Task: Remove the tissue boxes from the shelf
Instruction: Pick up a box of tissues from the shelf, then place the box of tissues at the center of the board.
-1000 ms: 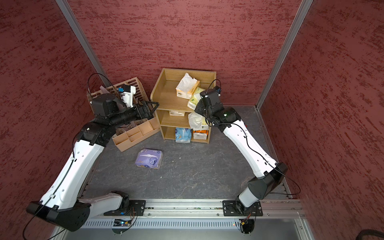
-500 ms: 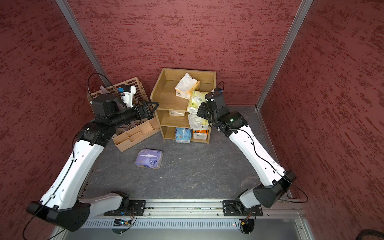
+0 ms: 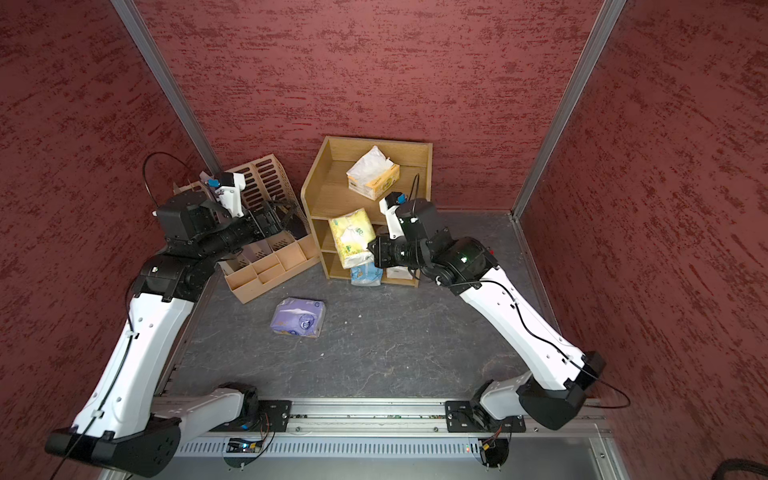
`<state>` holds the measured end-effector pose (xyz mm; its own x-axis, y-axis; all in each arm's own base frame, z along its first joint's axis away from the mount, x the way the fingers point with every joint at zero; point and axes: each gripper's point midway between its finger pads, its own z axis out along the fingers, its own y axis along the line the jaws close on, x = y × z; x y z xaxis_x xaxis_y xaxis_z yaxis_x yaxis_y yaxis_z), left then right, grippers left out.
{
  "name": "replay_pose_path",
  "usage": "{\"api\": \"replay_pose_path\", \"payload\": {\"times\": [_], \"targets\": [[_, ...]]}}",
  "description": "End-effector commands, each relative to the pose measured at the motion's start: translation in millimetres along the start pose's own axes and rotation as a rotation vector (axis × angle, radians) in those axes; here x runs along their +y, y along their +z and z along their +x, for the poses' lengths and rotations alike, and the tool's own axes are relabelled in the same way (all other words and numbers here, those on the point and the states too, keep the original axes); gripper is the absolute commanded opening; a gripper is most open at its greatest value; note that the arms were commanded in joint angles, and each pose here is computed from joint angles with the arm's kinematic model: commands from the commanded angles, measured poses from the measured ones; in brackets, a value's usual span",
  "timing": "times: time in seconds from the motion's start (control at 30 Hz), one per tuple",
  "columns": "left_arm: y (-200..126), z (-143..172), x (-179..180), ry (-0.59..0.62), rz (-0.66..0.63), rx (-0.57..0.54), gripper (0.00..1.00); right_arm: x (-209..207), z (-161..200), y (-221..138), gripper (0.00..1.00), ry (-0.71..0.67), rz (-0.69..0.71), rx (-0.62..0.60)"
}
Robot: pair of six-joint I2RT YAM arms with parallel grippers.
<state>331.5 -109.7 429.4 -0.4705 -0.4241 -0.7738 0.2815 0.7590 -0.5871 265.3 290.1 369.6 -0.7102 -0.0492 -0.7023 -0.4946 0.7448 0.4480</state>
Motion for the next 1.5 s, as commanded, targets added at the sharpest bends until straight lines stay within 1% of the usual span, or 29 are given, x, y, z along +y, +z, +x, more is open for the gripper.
{"api": "replay_pose_path", "payload": {"times": [0.0, 0.17, 0.3, 0.4, 0.5, 0.6, 0.63, 0.67, 0.7, 0.73, 0.8, 0.87, 0.93, 1.03, 1.13, 1.2, 1.23, 1.3, 1.4, 1.47], "targets": [[-12, -2, 10, -0.002, -0.044, -0.022, 1.0, -4, 62, 11, 0.04, -0.079, 0.012, 0.187], [-21, -9, 15, -0.02, -0.063, -0.05, 1.0, -16, 122, 45, 0.04, -0.076, 0.004, 0.278], [-21, -10, 16, -0.023, -0.066, -0.049, 1.0, -24, 158, 80, 0.04, -0.071, -0.001, 0.369], [-19, -15, 15, -0.029, -0.063, -0.053, 1.0, -27, 176, 111, 0.04, -0.085, -0.016, 0.405], [-16, -22, 8, -0.025, -0.04, -0.045, 1.0, -29, 185, 136, 0.04, -0.082, -0.024, 0.419], [-15, -27, 4, -0.014, -0.034, -0.041, 1.0, -32, 190, 156, 0.11, -0.085, -0.018, 0.422], [-15, -29, 3, -0.012, -0.032, -0.041, 1.0, -34, 194, 161, 0.16, -0.086, -0.012, 0.43], [-15, -29, 2, -0.011, -0.028, -0.04, 1.0, -37, 197, 164, 0.21, -0.083, -0.001, 0.438], [-15, -29, 1, -0.01, -0.023, -0.039, 1.0, -43, 203, 166, 0.29, -0.08, 0.021, 0.455], [-15, -29, -1, -0.008, -0.016, -0.036, 1.0, -49, 206, 166, 0.36, -0.078, 0.051, 0.464], [-17, -29, -2, -0.007, -0.012, -0.033, 1.0, -62, 207, 159, 0.44, -0.07, 0.126, 0.46], [-17, -26, -1, -0.005, -0.015, -0.029, 1.0, -69, 200, 145, 0.5, -0.065, 0.176, 0.427], [-20, -23, 0, 0.001, -0.017, -0.025, 1.0, -75, 190, 127, 0.53, -0.045, 0.233, 0.391], [-22, -16, 4, -0.004, -0.025, -0.023, 1.0, -81, 186, 102, 0.52, 0.016, 0.289, 0.374], [-25, -7, 10, -0.019, -0.032, -0.02, 1.0, -87, 209, 92, 0.48, 0.11, 0.314, 0.418], [-25, -1, 14, -0.033, -0.035, -0.017, 1.0, -100, 232, 92, 0.44, 0.168, 0.366, 0.461], [-24, 1, 16, -0.043, -0.034, -0.014, 1.0, -106, 242, 93, 0.41, 0.198, 0.39, 0.482], [-23, 4, 18, -0.057, -0.027, -0.005, 1.0, -113, 260, 100, 0.4, 0.235, 0.42, 0.532], [-19, 6, 19, -0.068, -0.017, 0.006, 1.0, -114, 277, 118, 0.4, 0.277, 0.401, 0.571], [-18, 5, 18, -0.065, -0.013, 0.007, 1.0, -113, 281, 131, 0.4, 0.288, 0.392, 0.58]]}}
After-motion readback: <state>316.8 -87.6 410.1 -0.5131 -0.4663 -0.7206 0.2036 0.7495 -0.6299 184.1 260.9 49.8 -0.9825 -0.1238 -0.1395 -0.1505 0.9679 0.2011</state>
